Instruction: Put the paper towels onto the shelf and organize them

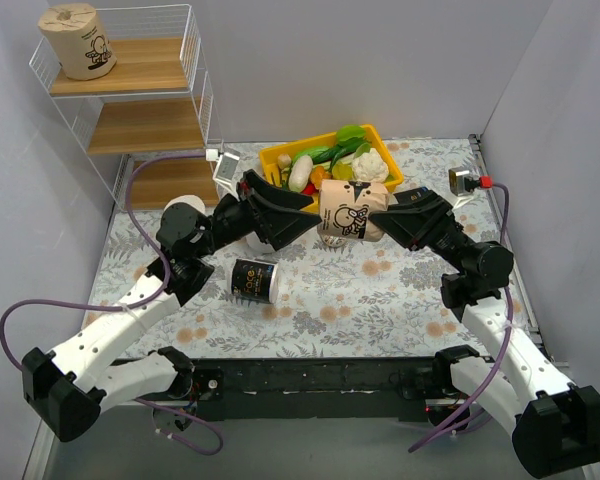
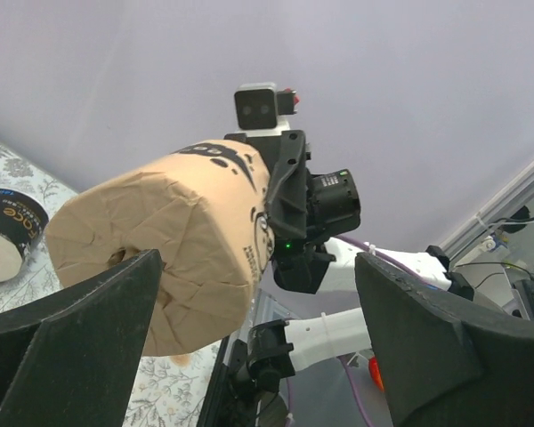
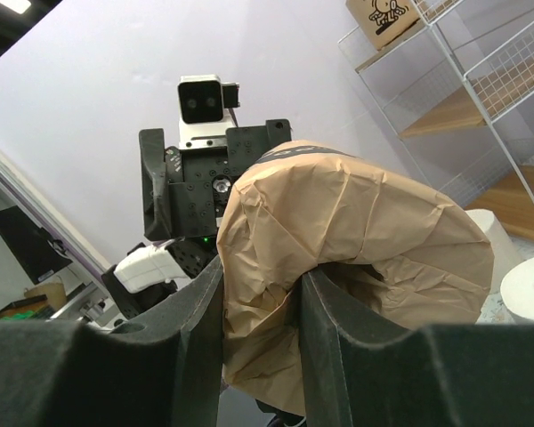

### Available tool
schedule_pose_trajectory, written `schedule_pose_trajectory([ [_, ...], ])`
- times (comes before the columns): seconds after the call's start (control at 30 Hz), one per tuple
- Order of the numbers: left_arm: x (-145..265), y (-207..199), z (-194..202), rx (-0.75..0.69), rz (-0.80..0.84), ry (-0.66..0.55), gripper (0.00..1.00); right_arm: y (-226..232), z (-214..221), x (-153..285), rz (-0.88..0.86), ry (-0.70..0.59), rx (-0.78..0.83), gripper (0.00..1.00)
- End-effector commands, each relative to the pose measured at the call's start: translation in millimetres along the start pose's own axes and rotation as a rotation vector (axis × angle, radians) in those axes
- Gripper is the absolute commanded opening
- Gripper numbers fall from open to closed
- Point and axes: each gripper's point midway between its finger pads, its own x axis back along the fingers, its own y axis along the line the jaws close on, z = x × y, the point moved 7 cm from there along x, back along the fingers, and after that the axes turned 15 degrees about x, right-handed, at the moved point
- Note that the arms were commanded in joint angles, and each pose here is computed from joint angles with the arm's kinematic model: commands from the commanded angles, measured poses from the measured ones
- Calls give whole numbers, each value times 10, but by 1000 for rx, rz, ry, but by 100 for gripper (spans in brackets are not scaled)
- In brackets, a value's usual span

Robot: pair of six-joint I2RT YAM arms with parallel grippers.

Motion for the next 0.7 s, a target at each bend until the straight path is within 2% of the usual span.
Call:
schedule_pose_trajectory([
  [0.0, 47, -112, -7, -4, 34, -17, 89, 129, -54, 11, -46, -39, 11, 31],
  [0.3, 11, -60, 151, 47, 39, 27, 87, 130, -47, 17, -64, -57, -8, 31],
  [0.67, 2, 9, 181, 32, -12, 18, 91, 114, -24, 18, -50, -44, -8, 31],
])
